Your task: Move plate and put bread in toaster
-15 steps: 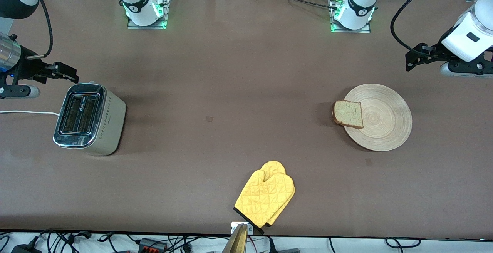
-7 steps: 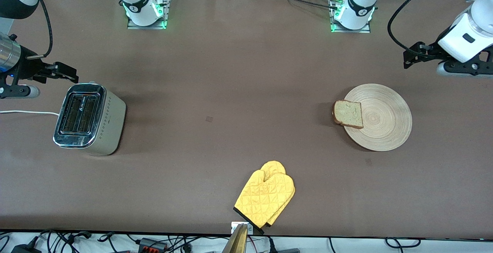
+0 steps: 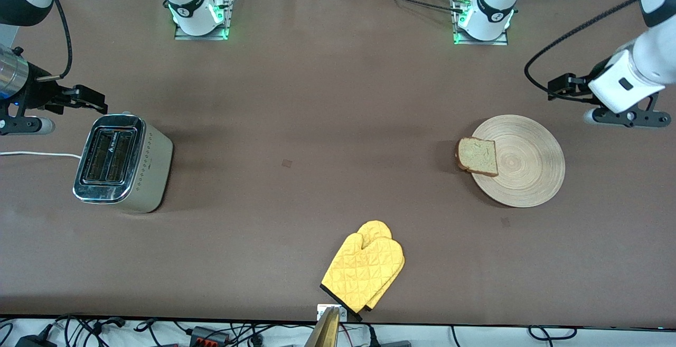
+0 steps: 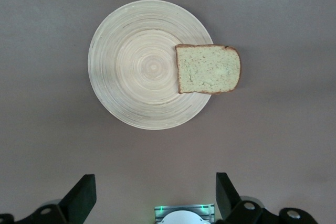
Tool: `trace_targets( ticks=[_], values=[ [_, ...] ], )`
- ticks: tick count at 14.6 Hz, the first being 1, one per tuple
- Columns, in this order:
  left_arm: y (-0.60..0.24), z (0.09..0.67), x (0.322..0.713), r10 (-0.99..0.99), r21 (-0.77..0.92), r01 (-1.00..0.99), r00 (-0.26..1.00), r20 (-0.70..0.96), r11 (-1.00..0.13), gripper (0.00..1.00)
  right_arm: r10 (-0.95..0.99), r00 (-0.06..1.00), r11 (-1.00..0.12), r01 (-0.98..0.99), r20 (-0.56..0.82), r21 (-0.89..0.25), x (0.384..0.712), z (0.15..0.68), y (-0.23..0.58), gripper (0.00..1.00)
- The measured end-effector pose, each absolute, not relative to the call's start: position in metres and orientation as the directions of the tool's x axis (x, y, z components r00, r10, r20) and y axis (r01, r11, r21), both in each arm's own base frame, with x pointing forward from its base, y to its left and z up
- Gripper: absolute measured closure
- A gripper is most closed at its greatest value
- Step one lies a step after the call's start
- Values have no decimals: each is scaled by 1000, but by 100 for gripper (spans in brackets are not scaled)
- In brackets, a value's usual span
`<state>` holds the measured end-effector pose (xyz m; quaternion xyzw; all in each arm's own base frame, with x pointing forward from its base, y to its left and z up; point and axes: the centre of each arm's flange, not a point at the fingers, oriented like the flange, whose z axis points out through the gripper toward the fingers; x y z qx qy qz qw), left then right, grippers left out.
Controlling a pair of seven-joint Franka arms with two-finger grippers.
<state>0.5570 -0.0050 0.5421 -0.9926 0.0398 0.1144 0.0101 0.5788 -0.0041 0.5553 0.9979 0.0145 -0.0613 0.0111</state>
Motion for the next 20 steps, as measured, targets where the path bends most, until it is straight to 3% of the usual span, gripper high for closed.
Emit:
trace_targets(
  ticks=[5, 12, 20],
  values=[
    [101, 470, 575, 51, 269, 139, 950, -309, -953, 0, 30, 992, -999, 33, -123, 20, 579, 555, -3, 0],
    [242, 286, 572, -58, 626, 86, 977, -207, -775, 0, 30, 992, -999, 33, -123, 20, 579, 555, -3, 0],
    [302, 156, 533, 11, 781, 101, 993, -119, -617, 6, 31, 992, -999, 34, -123, 20, 579, 555, -2, 0]
  ],
)
